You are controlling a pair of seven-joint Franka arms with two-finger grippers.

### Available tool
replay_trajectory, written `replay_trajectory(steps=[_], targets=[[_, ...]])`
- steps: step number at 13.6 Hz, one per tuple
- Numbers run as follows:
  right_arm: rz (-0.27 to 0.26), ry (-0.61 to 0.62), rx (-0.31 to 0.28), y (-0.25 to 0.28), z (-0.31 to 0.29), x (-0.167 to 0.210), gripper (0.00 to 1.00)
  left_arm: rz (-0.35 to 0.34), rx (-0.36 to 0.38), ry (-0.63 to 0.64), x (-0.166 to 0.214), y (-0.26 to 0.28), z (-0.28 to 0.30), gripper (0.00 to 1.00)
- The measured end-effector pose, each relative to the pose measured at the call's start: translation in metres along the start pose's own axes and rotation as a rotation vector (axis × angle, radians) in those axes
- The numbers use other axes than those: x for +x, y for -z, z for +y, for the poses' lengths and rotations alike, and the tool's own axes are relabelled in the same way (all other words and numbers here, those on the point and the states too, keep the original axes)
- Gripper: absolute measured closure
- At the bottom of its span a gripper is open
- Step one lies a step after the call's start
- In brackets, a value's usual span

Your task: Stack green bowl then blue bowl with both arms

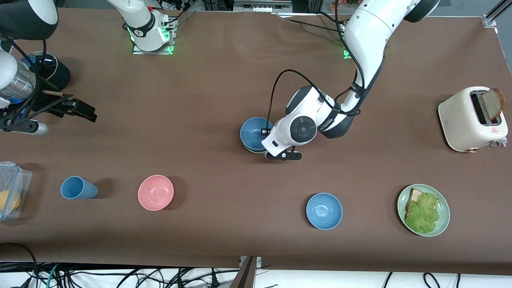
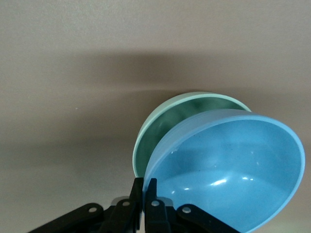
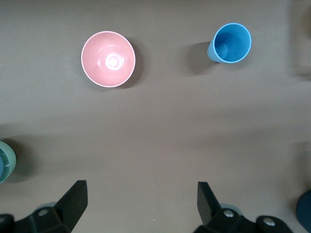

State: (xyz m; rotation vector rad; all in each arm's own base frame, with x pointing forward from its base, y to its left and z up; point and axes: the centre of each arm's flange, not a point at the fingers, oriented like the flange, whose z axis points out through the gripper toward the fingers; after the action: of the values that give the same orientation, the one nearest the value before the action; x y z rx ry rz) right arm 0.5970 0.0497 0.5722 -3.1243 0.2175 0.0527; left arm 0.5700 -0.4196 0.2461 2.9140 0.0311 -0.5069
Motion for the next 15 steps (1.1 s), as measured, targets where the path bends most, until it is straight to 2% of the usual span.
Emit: replay_trajectory(steps=[3,4,10,13,15], targets=[[0.018,0.005,0.004,0.008,-0.003,0.0,0.0,-0.007,0.004,-0.002,0.0,-0.006,0.001,0.95],[0.025,0.009,0.006,0.012,-0.005,0.0,0.0,-0.007,0.005,-0.003,-0.001,-0.006,0.002,0.89],[0.054,0.055,0.016,0.025,-0.03,-0.006,0.0,0.013,-0.003,0.004,0.003,0.008,-0.001,0.3],[0.058,0.071,0.015,0.027,-0.039,-0.009,0.0,0.045,-0.022,0.046,0.012,0.071,-0.03,0.0],[0.059,0.067,0.012,0.027,-0.036,-0.008,0.0,0.06,-0.031,0.088,0.011,0.131,-0.064,0.0]])
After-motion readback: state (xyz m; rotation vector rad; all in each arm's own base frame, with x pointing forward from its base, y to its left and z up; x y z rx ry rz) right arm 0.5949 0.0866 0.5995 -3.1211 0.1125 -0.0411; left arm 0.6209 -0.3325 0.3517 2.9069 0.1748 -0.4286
